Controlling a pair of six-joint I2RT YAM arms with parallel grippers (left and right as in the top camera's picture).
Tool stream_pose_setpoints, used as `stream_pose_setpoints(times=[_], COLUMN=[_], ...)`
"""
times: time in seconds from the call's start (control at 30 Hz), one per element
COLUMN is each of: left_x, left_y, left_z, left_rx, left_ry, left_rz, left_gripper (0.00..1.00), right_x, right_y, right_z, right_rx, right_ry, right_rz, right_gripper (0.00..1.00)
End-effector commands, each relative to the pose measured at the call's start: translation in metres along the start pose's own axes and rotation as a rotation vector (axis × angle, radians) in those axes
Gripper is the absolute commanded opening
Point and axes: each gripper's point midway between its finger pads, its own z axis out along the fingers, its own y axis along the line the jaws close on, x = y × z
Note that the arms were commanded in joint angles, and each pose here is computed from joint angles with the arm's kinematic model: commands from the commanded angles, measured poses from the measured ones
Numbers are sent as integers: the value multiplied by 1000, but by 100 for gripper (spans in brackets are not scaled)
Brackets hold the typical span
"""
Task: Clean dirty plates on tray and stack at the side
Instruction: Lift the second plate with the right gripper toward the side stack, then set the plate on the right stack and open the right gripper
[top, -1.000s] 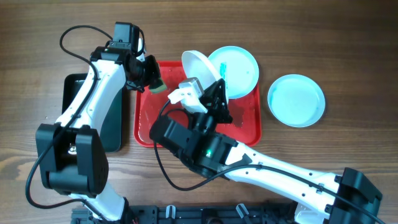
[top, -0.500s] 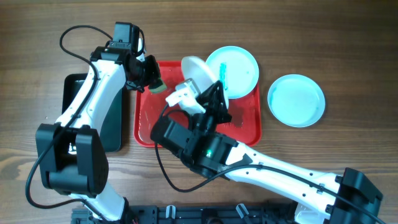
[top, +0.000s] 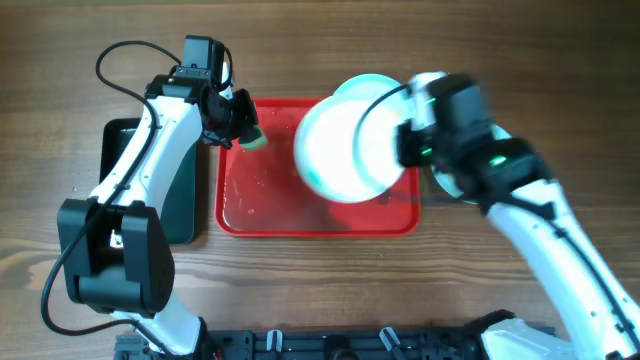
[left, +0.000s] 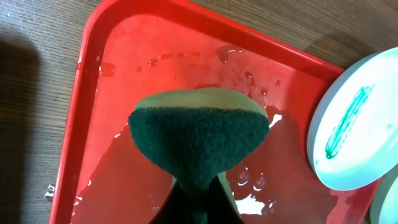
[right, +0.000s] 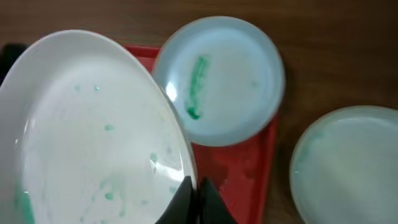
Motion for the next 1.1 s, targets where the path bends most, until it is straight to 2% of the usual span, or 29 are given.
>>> stream_pose_setpoints(times=[0.0, 0.1, 0.2, 0.27, 0.37, 0.5, 0.53, 0.57, 0.63, 0.73, 0.8, 0.9, 0.97, 1.07], left_x=[-6, -6, -6, -6, -6, -6, -6, -5, -3, -3, -4, -3, -3, -3], left_y=[1, 1, 0, 1, 1, 1, 1, 1, 2, 2, 2, 2, 2, 2], left_z=[-5, -5, -5, -5, -5, -5, -5, -5, -5, -5, -5, -5, -5, -5], left_rx=[-14, -14, -13, -14, -14, -14, -14, -15, -19, -19, -18, -19, -19, -19], left_ry=[-27, -28, -28, -27, -28, -27, -27, -24, -17, -17, -18, -18, -18, -17], left_rz=[-6, -6, -6, -6, -6, -6, -6, -7, -8, -8, -8, -8, -8, -8], left_gripper=[4, 4, 4, 4, 4, 4, 4, 4, 4, 4, 4, 4, 4, 4], right_x=[-3, 24, 69, 92, 123, 137, 138, 135, 113, 73, 40, 9, 7, 29], right_y=[-64, -154, -210, -226, -242, -251, -251, -249, -232, -214, -180, -108, -77, -57], right_z=[-7, -8, 4, 16, 36, 51, 51, 51, 48, 28, 24, 49, 76, 117], right_rx=[24, 174, 271, 298, 362, 398, 398, 384, 255, 186, 128, 24, 42, 54], right_ry=[-6, 2, 43, 67, 123, 177, 179, 176, 162, 118, 99, 70, 74, 165], right_rz=[250, 548, 763, 870, 923, 923, 923, 916, 856, 771, 654, 526, 552, 604], right_gripper=[4, 4, 4, 4, 4, 6, 17, 22, 25, 28, 31, 37, 34, 31])
